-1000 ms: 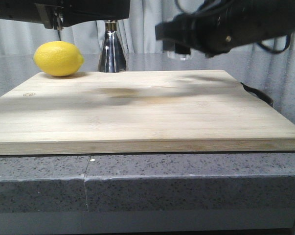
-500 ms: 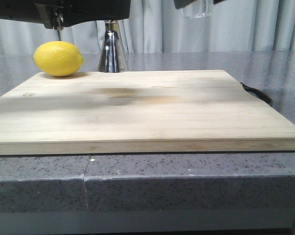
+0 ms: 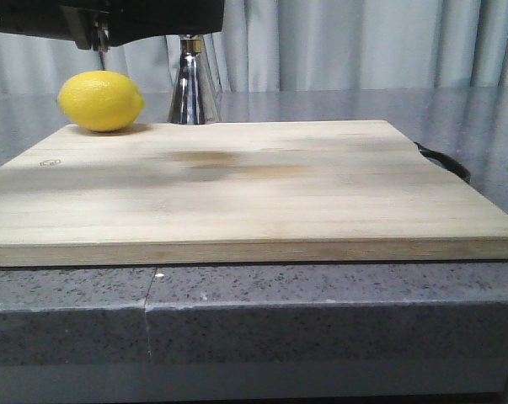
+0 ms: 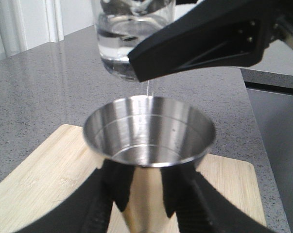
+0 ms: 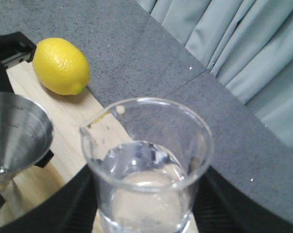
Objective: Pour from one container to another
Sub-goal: 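Lift the beaker with the right gripper over the held jigger, then tilt the beaker with the right gripper, pouring liquid into the jigger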
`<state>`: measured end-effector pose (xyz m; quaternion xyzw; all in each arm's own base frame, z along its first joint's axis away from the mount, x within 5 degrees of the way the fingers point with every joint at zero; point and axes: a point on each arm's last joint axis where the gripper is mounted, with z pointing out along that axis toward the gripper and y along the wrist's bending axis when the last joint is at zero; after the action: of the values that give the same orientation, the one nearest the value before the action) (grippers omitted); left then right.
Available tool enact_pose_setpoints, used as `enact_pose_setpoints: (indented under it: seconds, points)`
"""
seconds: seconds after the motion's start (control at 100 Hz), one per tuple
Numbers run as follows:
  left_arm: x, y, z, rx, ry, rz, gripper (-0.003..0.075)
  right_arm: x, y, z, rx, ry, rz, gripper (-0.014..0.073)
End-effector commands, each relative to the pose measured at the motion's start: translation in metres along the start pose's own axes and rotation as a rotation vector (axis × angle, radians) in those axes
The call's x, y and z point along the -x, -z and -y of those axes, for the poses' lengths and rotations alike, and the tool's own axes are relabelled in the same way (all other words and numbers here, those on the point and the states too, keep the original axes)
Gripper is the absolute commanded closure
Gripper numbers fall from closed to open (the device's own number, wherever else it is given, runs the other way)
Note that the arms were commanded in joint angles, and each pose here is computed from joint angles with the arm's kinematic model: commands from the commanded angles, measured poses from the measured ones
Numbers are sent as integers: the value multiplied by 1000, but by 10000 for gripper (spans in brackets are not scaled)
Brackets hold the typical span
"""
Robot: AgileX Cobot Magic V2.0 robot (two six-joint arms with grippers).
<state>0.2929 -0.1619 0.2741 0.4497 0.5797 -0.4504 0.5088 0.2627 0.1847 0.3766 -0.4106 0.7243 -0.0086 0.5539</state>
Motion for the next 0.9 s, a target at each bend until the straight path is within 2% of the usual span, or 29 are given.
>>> enact_pose_setpoints:
  seconds: [0.0,0.31,0.69,0.89]
  points:
    - [33,3,13,-66,-36,152,489,25,21,9,-66,117,138,277]
    - [33,3,13,-66,-36,152,489,33,23,1,-104,328,161,277]
    - [33,3,13,-66,-36,152,489,42,25,1,-132,435,257,277]
    - [33,3,13,-66,-36,152,489,44,26,1,-149,490,267,277]
